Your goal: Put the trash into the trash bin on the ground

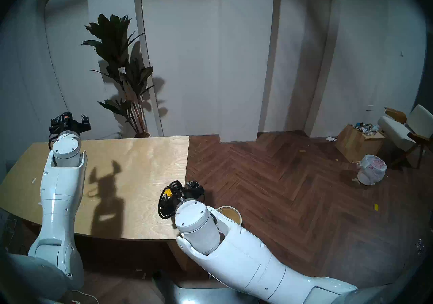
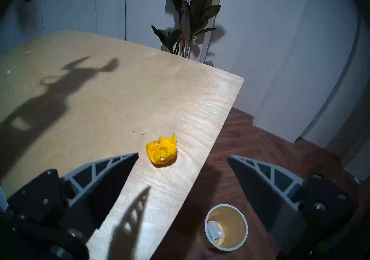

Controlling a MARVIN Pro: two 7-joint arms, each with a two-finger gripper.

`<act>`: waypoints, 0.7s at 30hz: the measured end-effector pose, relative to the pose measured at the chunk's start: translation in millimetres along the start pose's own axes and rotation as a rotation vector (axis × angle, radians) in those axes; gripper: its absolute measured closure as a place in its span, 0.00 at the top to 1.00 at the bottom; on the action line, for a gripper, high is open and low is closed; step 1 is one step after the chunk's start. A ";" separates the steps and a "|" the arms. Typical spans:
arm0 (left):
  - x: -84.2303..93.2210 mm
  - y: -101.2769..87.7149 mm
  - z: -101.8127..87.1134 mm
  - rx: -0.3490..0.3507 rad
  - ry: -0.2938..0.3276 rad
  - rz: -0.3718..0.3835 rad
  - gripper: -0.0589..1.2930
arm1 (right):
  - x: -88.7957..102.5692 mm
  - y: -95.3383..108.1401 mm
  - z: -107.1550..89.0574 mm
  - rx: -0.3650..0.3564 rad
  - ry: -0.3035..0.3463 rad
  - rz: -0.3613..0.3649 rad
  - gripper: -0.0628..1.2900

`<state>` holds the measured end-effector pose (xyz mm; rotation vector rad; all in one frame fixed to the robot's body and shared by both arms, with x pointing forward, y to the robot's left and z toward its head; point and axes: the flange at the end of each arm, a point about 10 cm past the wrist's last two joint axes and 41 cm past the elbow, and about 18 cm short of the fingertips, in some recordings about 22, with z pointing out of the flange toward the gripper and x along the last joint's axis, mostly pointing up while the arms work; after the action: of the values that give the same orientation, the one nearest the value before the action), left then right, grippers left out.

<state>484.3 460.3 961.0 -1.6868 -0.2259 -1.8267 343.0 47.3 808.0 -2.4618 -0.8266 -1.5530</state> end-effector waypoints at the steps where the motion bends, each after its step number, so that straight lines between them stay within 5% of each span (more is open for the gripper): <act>1: 1.5 -0.6 -1.6 -0.002 0.006 0.000 0.96 | 0.4 -1.3 1.5 -0.005 -0.002 -0.007 0.95; 21: 31.1 -12.1 -44.0 -0.067 0.110 -0.027 0.96 | 1.9 -18.5 37.6 -0.091 -0.070 -0.084 0.95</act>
<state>441.6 436.4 986.7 -1.6290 -0.1433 -1.9601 364.3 77.7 788.6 -2.5911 -0.9004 -1.5737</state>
